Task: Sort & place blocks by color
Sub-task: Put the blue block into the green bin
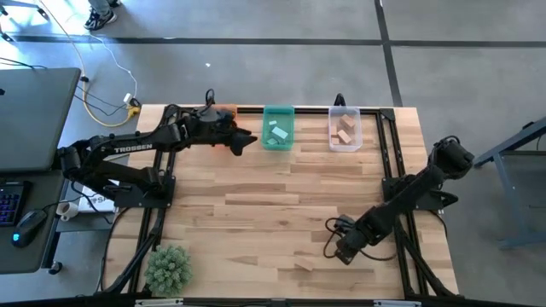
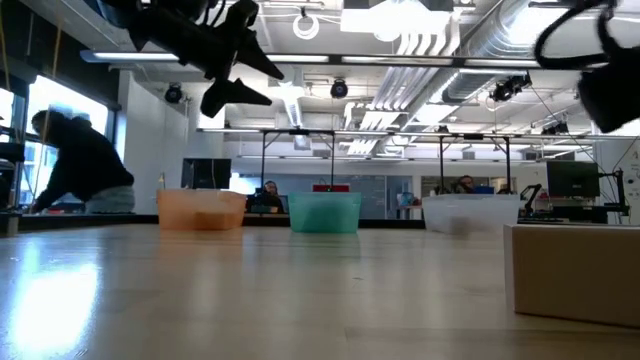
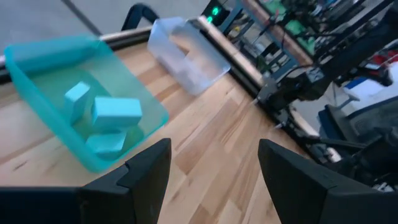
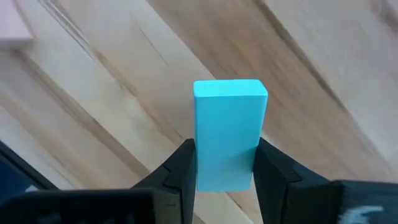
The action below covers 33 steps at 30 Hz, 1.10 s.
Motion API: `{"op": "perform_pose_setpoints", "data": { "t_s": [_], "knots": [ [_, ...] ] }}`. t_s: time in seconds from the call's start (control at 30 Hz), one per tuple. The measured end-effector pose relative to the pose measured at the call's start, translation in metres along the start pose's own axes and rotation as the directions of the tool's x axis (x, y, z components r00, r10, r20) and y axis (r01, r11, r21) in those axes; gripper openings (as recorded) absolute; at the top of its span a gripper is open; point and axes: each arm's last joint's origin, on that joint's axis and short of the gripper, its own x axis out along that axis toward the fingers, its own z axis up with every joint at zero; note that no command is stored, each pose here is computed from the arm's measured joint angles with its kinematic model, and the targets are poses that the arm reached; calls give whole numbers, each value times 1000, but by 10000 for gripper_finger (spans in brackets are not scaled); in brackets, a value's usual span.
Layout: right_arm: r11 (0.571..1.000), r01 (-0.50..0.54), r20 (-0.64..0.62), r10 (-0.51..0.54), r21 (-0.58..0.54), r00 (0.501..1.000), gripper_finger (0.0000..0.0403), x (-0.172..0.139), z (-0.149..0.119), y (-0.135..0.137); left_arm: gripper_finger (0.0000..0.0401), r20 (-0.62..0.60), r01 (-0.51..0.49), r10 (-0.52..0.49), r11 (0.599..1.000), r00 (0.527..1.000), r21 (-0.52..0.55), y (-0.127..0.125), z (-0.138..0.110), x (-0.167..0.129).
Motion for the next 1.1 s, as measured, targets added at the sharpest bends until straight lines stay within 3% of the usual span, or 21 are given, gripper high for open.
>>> {"op": "perform_pose_setpoints", "data": {
  "t_s": [0.37, 0.63, 0.9, 1.1],
  "knots": [
    [996, -60, 171, 70, -65, 983, 98, -28, 64, 10, 229, 82, 34, -38, 998, 996, 47, -3, 8, -1],
    [987, -75, 279, 113, -143, 954, 98, -59, 119, 5, 229, 107, -14, -3, 987, 994, 158, 3, 12, -2],
    [977, -69, 406, 147, -199, 902, 98, -97, 168, -7, 229, 174, -137, 104, 973, 979, 184, 13, 19, -4],
    [974, -89, 522, 187, -207, 832, 98, -119, 202, -22, 229, 225, -242, 191, 944, 955, 226, 24, 25, -7]
  ]
}}
